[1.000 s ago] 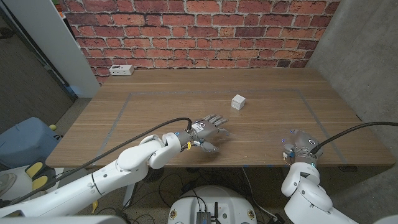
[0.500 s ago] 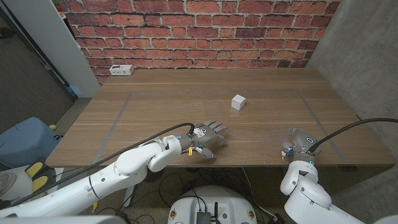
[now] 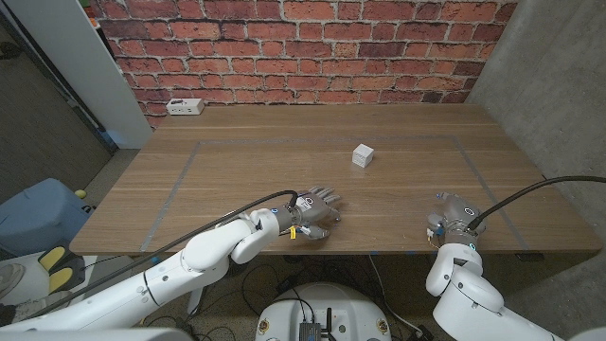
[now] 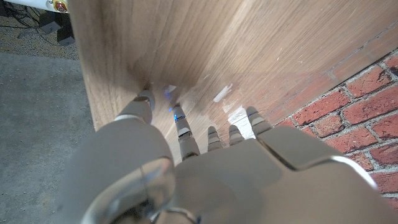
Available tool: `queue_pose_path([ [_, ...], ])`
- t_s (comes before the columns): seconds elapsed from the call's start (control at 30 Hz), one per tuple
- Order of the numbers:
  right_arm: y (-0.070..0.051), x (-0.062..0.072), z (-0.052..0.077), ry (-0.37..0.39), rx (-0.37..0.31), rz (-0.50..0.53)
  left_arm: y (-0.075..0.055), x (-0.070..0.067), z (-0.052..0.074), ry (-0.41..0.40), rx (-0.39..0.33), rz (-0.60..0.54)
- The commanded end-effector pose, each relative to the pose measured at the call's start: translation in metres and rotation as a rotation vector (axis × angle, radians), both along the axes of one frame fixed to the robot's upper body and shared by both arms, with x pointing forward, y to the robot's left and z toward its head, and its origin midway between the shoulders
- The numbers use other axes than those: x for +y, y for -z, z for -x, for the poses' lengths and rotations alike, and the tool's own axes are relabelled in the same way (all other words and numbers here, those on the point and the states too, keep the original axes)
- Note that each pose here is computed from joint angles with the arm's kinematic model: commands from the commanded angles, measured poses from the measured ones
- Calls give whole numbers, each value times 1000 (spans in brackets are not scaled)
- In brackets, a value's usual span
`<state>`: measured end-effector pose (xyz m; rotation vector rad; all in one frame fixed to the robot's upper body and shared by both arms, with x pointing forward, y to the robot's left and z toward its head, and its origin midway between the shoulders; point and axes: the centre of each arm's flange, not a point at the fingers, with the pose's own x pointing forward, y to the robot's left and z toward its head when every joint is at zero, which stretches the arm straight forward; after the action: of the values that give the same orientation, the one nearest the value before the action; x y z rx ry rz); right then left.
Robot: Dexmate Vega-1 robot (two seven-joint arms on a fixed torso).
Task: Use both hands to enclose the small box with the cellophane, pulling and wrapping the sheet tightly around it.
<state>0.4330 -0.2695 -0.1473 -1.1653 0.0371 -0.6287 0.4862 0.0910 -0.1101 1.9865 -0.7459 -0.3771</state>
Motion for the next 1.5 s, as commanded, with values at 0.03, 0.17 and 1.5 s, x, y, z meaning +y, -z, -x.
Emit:
queue_pose_path([
  [0.03, -3, -1, -1, 0, -6, -1, 9, 0, -17, 5, -7, 54],
  [0.17, -3, -1, -3, -4, -3, 1, 8, 4, -21, 38, -23, 148],
  [1.5, 17, -19, 26, -2, -139, -47, -18, 19, -51, 110, -63, 869],
])
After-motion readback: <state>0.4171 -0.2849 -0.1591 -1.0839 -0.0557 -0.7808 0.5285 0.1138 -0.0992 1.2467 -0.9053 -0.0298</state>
